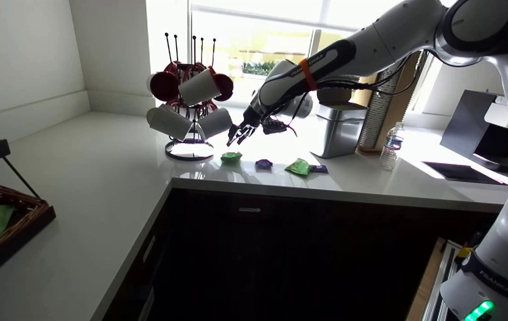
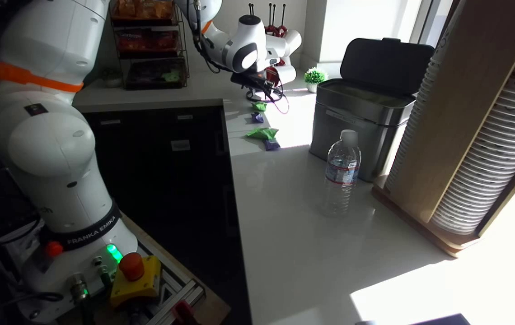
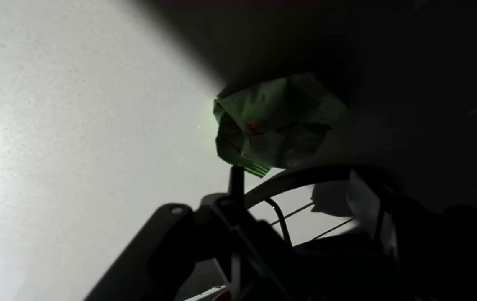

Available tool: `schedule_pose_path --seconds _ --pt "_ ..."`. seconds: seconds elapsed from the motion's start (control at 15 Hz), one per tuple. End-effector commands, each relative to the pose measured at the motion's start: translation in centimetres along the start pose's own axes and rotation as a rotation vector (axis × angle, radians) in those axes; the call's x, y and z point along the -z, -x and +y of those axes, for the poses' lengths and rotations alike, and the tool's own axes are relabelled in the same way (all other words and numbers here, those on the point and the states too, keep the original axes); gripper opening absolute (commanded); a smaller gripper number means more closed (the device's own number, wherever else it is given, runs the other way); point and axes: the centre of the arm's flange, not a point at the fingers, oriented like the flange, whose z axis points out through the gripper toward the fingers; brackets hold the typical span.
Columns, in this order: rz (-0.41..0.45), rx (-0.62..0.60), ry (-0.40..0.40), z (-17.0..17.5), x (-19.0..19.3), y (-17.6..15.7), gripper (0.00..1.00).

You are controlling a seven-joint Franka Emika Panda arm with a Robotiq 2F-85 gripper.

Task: Move one purple sachet to the left, one green sachet to the right and then one green sachet to the left

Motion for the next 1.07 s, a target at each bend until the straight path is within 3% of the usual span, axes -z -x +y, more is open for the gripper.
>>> schedule_pose_path --seconds 0.0,0.07,0.6,1.0 --pt "-0.007 -0.014 0.015 -0.3 0.1 -0.9 0.96" --pt "-0.012 -0.036 0.037 -0.4 0.2 -1.0 1.00" --pt "-0.059 -0.223 0.171 -1.0 2.0 -0.9 1.00" --pt "-0.159 -0.316 0.175 -1.8 3.7 0.0 1.00"
